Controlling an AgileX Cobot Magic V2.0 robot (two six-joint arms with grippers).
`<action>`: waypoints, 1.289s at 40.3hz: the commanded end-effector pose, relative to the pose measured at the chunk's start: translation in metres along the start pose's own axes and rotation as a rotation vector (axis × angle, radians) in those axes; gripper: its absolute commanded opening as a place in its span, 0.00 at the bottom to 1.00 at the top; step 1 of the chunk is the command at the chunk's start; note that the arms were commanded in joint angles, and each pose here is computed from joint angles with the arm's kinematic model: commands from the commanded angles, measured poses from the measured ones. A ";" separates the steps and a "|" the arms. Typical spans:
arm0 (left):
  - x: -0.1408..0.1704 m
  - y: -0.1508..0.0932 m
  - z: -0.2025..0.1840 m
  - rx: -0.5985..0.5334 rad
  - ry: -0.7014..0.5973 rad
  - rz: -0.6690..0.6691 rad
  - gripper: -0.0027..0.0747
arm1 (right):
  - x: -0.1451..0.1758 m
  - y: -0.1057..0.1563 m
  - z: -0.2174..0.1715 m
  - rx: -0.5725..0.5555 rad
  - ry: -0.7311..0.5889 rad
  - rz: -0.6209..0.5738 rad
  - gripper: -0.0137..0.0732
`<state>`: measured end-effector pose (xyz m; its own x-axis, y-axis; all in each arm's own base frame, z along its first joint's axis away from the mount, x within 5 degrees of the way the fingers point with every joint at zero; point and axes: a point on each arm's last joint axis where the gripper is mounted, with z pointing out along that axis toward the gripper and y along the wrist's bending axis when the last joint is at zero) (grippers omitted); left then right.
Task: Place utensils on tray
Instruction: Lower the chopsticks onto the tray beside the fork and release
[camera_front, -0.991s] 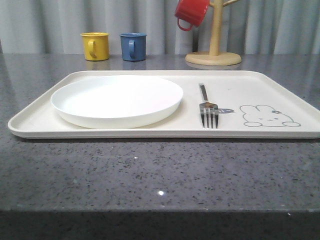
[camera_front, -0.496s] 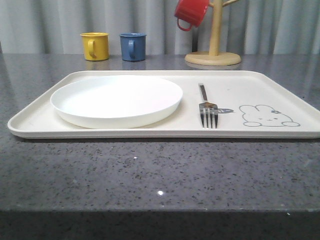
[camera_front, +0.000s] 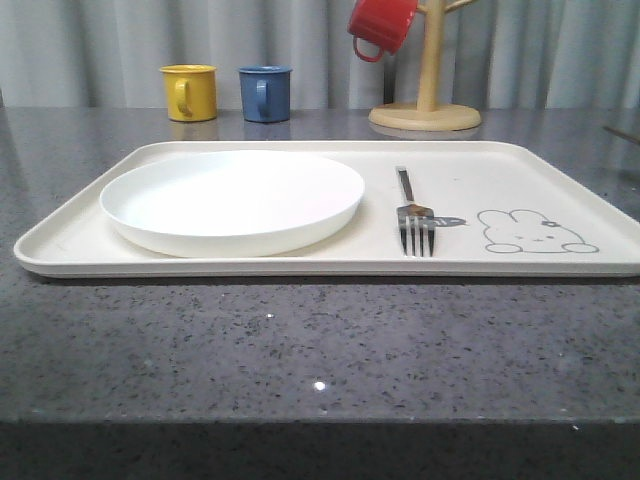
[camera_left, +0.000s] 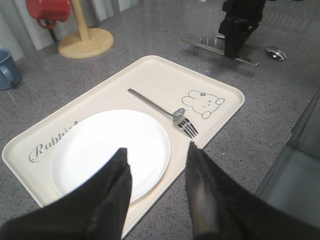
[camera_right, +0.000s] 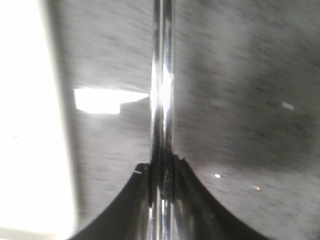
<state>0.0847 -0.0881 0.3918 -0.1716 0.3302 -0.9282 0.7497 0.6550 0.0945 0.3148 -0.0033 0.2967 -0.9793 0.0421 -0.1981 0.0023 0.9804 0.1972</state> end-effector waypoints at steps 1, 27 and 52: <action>-0.014 0.000 -0.005 -0.002 -0.110 -0.010 0.37 | 0.006 0.037 -0.026 -0.099 -0.015 -0.051 0.26; -0.014 0.000 -0.005 -0.002 -0.110 -0.010 0.37 | -0.002 0.118 0.021 -0.167 -0.015 0.145 0.26; -0.014 0.000 -0.005 -0.002 -0.110 -0.010 0.37 | -0.005 0.120 0.023 -0.164 -0.048 0.135 0.36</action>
<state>0.0847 -0.0881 0.3918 -0.1716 0.3302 -0.9282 0.7497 0.6550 0.0945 0.3261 0.1185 0.2759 -0.9774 0.1728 -0.1218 0.1231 0.9335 0.3367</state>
